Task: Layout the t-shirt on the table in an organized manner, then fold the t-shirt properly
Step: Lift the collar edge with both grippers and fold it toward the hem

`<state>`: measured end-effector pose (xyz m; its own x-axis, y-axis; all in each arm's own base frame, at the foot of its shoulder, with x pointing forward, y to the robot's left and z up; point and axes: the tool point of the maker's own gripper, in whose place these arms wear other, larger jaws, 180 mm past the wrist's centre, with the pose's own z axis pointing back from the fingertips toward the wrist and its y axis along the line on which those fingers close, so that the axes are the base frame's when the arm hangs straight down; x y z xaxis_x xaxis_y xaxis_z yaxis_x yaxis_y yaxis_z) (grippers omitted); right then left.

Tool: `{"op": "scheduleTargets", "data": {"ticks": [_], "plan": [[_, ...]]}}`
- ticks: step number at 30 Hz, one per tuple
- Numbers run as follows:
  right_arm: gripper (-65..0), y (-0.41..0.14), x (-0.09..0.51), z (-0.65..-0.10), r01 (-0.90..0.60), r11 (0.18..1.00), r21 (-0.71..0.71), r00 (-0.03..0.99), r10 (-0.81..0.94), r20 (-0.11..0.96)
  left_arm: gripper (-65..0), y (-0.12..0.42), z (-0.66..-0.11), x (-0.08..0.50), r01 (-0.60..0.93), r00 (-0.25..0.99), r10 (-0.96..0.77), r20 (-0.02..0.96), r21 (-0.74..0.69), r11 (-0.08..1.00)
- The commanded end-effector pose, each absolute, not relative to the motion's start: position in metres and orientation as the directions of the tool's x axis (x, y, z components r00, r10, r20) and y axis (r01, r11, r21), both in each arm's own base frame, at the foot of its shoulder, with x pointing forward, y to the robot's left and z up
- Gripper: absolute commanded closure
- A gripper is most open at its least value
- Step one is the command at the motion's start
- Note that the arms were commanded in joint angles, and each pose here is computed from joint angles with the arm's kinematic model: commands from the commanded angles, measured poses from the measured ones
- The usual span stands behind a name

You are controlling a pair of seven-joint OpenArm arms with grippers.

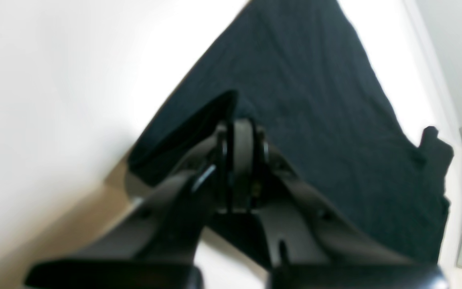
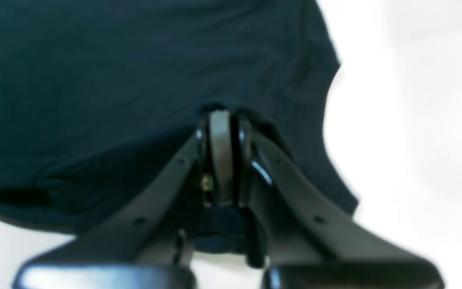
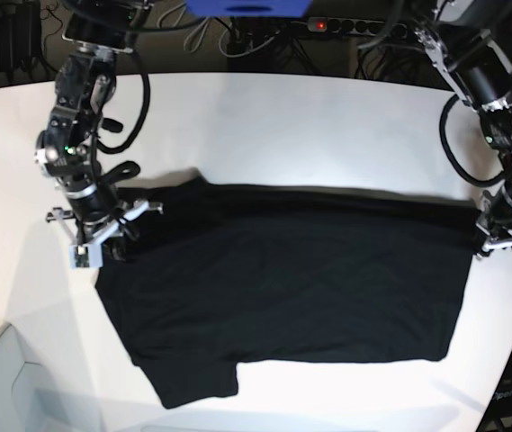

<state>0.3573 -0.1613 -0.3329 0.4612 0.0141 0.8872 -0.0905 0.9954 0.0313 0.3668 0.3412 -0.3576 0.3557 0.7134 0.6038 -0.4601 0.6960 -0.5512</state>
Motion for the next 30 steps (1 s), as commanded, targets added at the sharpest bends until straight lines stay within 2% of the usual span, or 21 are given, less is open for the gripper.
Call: {"op": "scheduleTargets", "data": {"ticks": [1,6,12,20,25,30], "plan": [[0.0,-0.161,0.369,-0.314,-0.094,0.995,0.032,0.399,0.008,0.917,-0.1,0.350,-0.336,0.379,-0.435,0.312,0.705,0.637,-0.565,0.702],[0.0,-0.160,0.387,-0.308,-0.097,0.994,0.046,0.384,-0.005,0.923,-0.1,0.346,-0.338,0.397,-0.433,0.306,0.740,0.599,-0.604,0.669],[0.0,-0.154,0.405,-0.322,-0.106,0.991,0.084,0.419,-0.033,0.907,-0.1,0.341,-0.348,0.407,-0.444,0.315,0.772,0.553,-0.633,0.634],[0.0,-0.155,0.426,-0.329,-0.113,0.988,0.105,0.443,-0.045,0.895,-0.2,0.341,-0.344,0.411,-0.438,0.305,0.773,0.556,-0.639,0.632],[0.0,-0.159,0.430,-0.336,-0.109,0.988,0.107,0.466,-0.044,0.884,-0.4,0.350,-0.340,0.413,-0.442,0.256,0.769,0.586,-0.636,0.632],[0.0,-0.161,0.435,-0.331,-0.111,0.989,0.101,0.454,-0.040,0.890,-0.5,0.348,-0.350,0.412,-0.455,0.265,0.780,0.567,-0.640,0.619]]}}
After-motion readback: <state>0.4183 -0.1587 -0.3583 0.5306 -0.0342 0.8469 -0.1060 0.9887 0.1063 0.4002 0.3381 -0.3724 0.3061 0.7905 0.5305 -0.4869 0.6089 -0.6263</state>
